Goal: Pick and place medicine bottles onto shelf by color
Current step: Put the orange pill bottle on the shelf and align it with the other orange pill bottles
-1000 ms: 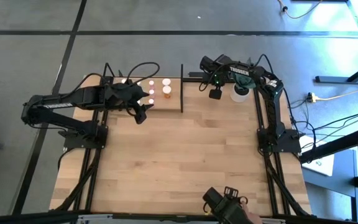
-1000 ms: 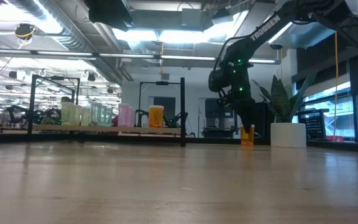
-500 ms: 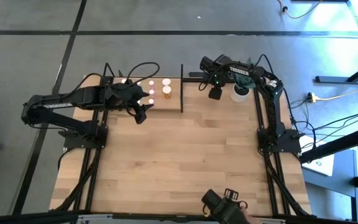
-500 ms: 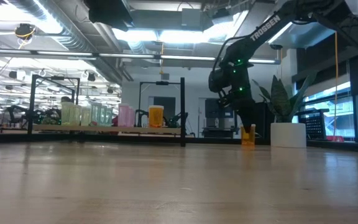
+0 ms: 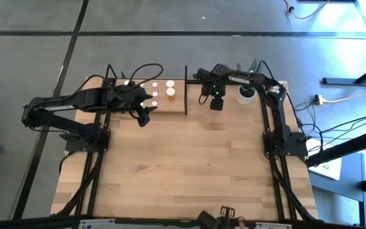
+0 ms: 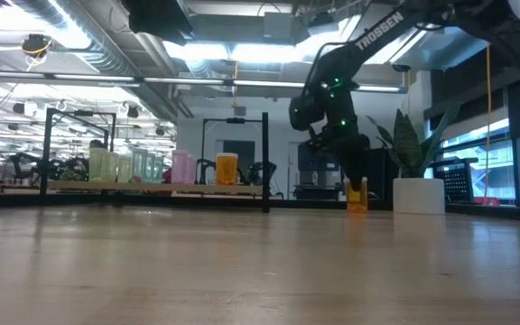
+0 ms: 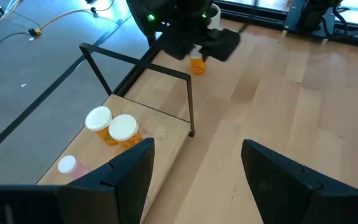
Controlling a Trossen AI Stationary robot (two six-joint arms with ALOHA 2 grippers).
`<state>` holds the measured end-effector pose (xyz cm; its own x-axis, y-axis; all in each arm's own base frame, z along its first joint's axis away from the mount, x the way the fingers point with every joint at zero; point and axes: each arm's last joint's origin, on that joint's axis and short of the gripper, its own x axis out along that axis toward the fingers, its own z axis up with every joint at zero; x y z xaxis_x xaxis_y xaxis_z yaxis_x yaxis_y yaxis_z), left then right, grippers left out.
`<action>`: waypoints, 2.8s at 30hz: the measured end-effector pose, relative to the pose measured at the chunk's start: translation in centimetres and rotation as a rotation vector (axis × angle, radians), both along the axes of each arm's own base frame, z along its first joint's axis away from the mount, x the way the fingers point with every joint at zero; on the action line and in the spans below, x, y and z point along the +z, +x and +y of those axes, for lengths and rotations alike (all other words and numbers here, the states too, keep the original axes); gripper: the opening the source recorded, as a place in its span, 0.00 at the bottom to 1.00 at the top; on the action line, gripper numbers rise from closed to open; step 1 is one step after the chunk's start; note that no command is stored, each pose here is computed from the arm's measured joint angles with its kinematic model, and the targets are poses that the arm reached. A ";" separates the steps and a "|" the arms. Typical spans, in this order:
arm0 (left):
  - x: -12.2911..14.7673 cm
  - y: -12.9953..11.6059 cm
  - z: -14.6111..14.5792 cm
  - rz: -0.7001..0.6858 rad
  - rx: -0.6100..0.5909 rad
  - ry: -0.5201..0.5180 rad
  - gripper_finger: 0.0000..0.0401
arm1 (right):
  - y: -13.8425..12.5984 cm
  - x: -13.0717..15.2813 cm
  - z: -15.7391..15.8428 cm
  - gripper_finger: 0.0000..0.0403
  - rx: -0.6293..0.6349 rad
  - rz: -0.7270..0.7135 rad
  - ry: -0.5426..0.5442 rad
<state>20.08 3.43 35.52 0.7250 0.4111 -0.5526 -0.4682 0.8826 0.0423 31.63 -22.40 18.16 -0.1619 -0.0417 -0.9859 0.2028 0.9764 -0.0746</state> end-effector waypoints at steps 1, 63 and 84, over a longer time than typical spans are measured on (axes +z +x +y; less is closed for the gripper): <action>0.0 0.0 0.0 0.000 0.000 0.000 0.59 | 0.2 0.0 0.6 0.53 0.013 0.005 0.015; -0.8 -0.7 -0.1 0.114 -0.004 -0.016 0.59 | 15.0 7.6 21.6 0.53 0.364 -0.326 0.007; -0.9 -0.8 -0.1 0.125 -0.003 -0.019 0.59 | 17.4 2.0 21.0 0.53 0.408 -0.294 0.016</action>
